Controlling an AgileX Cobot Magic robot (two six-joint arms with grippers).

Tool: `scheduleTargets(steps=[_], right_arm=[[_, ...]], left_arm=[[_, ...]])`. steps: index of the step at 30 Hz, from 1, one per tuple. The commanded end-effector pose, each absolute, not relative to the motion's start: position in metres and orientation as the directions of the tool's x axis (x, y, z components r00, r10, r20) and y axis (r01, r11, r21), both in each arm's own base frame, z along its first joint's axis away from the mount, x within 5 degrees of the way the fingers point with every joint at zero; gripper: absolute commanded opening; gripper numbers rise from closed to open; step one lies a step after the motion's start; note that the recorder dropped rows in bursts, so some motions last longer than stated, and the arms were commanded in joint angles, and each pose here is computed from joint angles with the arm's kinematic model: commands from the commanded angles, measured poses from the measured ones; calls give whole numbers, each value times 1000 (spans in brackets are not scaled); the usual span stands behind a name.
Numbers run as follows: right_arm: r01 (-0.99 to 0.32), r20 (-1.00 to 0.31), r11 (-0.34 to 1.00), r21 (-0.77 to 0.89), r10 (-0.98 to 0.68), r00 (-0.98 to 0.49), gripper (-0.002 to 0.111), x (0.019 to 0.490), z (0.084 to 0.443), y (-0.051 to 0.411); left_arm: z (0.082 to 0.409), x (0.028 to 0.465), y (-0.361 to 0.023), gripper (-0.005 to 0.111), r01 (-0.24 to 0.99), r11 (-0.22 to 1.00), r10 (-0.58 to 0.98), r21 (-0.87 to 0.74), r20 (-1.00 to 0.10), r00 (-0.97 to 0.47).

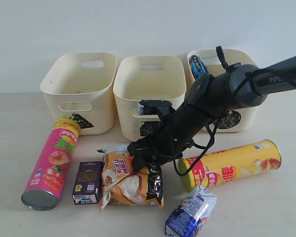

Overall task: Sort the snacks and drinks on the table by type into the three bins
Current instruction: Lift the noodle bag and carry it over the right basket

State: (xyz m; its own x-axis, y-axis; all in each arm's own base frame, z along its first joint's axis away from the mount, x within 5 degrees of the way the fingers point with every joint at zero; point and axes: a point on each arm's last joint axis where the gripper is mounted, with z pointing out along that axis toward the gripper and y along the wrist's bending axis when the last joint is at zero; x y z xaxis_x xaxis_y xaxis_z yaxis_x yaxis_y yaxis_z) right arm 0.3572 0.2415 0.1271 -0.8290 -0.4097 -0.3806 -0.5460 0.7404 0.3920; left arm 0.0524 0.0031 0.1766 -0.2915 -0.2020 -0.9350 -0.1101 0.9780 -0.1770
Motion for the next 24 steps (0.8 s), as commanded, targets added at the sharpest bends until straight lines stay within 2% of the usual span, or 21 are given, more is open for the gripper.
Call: scheduleTargets(steps=[1,6,10,16,24], right_arm=[[-595,-416,711,374,-445,-793,0,352,151,240],[-631,-475,686,362,-447,-758,0,348,182,238],[-655,-493,665,358,-462,-738,0,344,194,237],[-672,-488,649,357,-483,-727,0,342,196,237],[-676,-527,649,349,-461,-714,0,343,215,228]], left_arm=[[178,52,3,4,-113,975,-217,-192,-935,-281],[178,52,3,4,-113,975,-217,-192,-935,-281],[178,52,3,4,-113,975,-217,-192,-935,-281],[178,52,3,4,-113,975,-217,-192,-935,-282],[178,52,3,4,-113,975,-217,-192,-935,-282]])
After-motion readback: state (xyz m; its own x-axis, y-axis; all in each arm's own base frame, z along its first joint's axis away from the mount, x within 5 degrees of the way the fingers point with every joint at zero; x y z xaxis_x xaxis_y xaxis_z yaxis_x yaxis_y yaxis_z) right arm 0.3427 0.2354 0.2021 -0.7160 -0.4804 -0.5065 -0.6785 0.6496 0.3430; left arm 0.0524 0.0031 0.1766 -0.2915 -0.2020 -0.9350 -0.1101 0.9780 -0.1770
